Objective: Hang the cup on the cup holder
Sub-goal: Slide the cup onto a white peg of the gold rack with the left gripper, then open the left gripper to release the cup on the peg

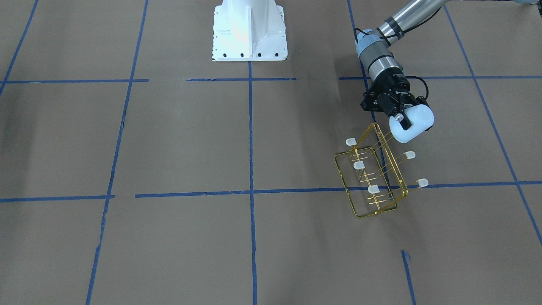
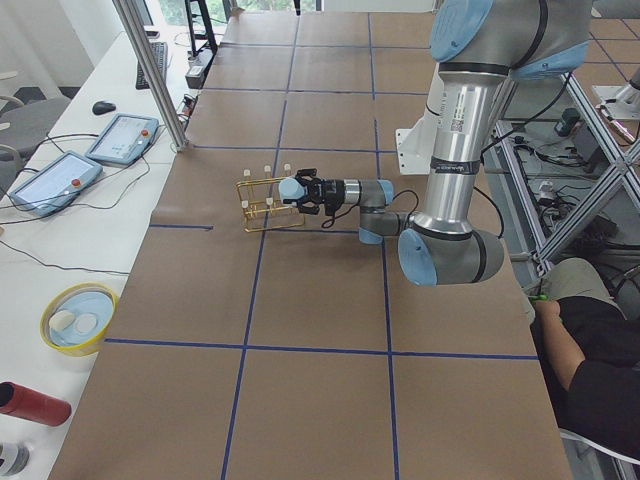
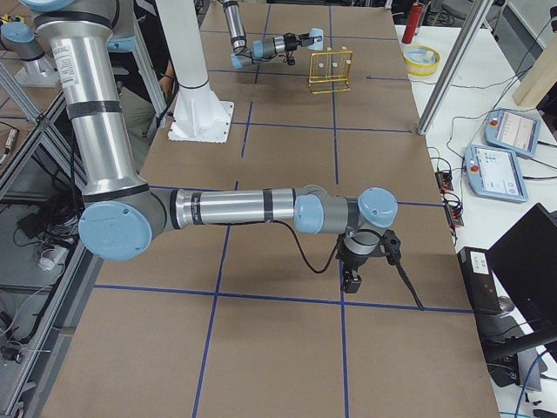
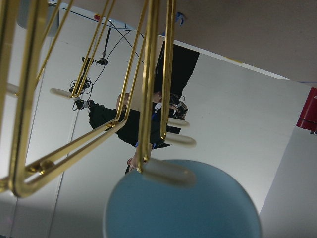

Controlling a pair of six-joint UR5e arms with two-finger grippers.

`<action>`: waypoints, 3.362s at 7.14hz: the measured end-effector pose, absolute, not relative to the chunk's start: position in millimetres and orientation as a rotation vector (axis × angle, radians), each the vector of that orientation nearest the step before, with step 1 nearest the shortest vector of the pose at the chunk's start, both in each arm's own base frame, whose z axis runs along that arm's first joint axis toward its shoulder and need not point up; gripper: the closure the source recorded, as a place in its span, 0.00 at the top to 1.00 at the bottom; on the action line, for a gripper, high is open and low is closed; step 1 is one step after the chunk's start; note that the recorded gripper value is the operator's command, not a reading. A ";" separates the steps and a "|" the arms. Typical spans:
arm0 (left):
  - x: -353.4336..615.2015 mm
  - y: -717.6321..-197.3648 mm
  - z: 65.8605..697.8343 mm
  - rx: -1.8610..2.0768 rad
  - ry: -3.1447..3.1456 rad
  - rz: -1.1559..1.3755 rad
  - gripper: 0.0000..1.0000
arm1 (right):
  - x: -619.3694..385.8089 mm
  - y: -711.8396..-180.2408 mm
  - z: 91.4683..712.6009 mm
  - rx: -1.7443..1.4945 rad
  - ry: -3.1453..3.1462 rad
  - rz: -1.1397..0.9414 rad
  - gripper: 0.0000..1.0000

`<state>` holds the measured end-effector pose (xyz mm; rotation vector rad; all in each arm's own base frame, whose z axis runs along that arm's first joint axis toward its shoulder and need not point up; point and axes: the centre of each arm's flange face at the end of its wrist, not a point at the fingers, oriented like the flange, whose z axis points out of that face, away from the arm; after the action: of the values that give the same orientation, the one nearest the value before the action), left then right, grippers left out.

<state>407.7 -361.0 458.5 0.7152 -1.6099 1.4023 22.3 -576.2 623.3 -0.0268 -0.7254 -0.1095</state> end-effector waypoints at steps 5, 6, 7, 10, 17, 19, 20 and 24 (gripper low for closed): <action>421.5 -364.1 464.8 0.715 -1.606 1.396 0.27 | 22.5 -576.2 623.3 -0.027 -0.725 -0.109 1.00; 422.5 -364.1 466.7 0.720 -1.602 1.391 0.48 | 22.5 -576.2 623.3 -0.027 -0.725 -0.109 1.00; 423.5 -363.4 466.6 0.723 -1.600 1.388 0.59 | 22.4 -576.2 623.3 -0.027 -0.725 -0.109 1.00; 425.8 -360.1 466.3 0.721 -1.600 1.383 1.00 | 22.3 -576.2 623.3 -0.027 -0.725 -0.109 1.00; 398.3 -357.5 415.2 0.892 -1.493 1.269 1.00 | 22.3 -576.2 623.3 -0.027 -0.725 -0.109 1.00; 375.7 -355.2 400.9 1.070 -1.376 1.120 1.00 | 22.3 -576.1 623.3 -0.027 -0.725 -0.109 1.00; 367.6 -357.9 396.7 1.136 -1.334 1.056 1.00 | 22.3 -576.2 623.3 -0.027 -0.725 -0.109 1.00; 346.6 -356.7 398.5 1.352 -1.113 0.768 1.00 | 22.3 -576.2 623.3 -0.027 -0.725 -0.109 1.00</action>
<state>346.6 -356.7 398.5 1.3520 -1.1134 0.7684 22.3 -576.2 623.3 -0.0268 -0.7254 -0.1094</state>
